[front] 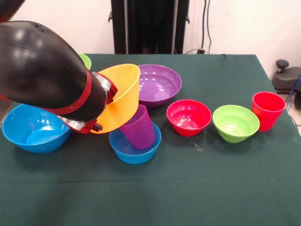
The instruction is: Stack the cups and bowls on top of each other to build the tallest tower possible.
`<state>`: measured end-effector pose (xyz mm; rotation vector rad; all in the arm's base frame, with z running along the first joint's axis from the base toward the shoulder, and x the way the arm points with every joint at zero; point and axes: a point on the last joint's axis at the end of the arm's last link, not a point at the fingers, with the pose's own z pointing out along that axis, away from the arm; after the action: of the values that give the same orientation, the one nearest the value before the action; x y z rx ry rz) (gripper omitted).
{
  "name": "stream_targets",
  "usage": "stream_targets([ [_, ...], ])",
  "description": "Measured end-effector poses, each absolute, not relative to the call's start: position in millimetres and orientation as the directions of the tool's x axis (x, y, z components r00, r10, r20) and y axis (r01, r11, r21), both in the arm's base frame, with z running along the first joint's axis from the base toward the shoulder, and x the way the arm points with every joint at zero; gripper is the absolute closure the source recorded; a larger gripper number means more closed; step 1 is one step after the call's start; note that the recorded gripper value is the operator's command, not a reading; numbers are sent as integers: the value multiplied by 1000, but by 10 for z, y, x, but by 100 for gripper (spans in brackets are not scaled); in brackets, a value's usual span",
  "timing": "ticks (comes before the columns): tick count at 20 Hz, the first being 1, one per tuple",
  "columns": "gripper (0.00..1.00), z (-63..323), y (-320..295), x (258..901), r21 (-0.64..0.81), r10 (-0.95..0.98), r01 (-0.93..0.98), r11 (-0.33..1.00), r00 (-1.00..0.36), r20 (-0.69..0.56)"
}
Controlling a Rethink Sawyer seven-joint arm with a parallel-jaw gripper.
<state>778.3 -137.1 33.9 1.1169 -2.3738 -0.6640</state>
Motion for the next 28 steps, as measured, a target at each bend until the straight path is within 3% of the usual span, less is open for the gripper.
stream_targets([
  [25,0,274,-1264,7673,620,-807,-606,498,-586,74],
  [26,100,289,-1243,7676,618,-809,-611,494,-584,69],
  [28,100,291,-1235,7679,615,-809,-615,494,-584,67],
])
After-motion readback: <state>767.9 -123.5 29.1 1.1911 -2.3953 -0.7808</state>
